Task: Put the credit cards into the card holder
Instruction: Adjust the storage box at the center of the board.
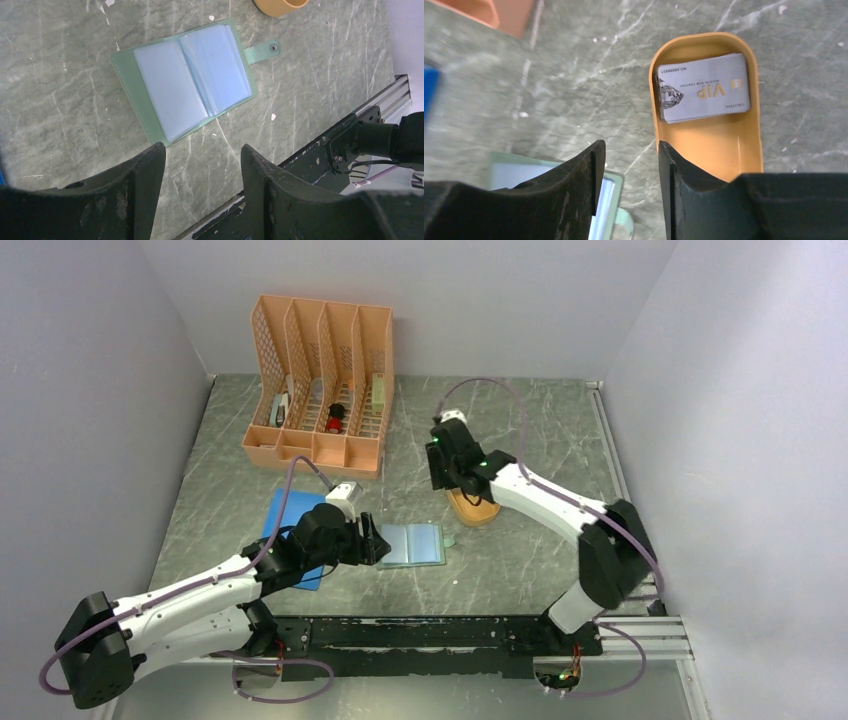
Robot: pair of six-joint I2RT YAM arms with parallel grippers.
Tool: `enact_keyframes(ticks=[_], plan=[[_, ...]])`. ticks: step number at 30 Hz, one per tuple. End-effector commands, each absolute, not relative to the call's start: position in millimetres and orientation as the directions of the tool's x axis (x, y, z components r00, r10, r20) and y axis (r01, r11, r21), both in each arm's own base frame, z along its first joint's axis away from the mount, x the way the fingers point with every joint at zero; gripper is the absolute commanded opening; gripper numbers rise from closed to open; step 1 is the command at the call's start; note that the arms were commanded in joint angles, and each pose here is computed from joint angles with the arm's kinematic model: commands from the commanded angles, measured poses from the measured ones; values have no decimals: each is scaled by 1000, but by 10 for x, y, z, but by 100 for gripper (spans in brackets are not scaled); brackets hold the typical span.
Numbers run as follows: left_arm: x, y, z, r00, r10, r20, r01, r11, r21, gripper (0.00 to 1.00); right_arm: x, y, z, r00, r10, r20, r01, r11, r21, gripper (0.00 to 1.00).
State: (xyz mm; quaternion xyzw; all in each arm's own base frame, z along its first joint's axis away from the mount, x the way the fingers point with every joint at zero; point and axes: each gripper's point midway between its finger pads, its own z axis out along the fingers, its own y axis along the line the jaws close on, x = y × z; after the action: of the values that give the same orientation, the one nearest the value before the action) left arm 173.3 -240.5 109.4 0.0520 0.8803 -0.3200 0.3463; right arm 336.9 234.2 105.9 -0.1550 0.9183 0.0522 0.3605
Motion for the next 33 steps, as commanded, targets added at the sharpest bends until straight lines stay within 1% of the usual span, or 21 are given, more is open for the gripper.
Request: enact_keyframes(ticks=[1,4,6,9,12,20,22,24,26,28,33], plan=[[1778,-2462,1205,-744,-158,-649,321,768,-554,62,3248,1974,1297,-719,101,-687,-6,988,152,48],[1782,-2457,1196,-742,-163,-650,318,769,-555,62,3031,1631,1253,-689,332,-644,207,942,265,56],[1787,-2459,1185,-742,-164,-650,315,770,-554,62,2888,1509,1114,-682,456,-572,307,888,341,62],[1796,-2472,1172,-746,-161,-647,312,773,-552,62,2727,1405,887,-673,573,-467,427,817,388,64],[1800,-2492,1176,-748,-163,-643,312,769,-558,62,2690,1362,743,-676,598,-431,474,800,368,65],[1789,-2475,1149,-750,-169,-640,304,770,-560,62,2782,1279,481,-672,626,-396,523,779,345,64],[1792,-2471,1144,-751,-165,-640,304,773,-557,62,2826,1260,426,-680,618,-393,519,785,337,62],[1791,-2467,1140,-751,-162,-640,304,776,-552,62,2889,1247,402,-693,602,-398,502,798,333,56],[1794,-2463,1132,-751,-161,-641,303,779,-550,62,2965,1222,390,-704,585,-403,486,810,327,45],[1798,-2465,1125,-750,-159,-642,304,780,-548,62,3052,1205,403,-717,559,-417,462,828,317,37],[1806,-2488,1093,-754,-149,-640,307,781,-544,62,3266,1166,446,-752,476,-455,392,879,270,28]])
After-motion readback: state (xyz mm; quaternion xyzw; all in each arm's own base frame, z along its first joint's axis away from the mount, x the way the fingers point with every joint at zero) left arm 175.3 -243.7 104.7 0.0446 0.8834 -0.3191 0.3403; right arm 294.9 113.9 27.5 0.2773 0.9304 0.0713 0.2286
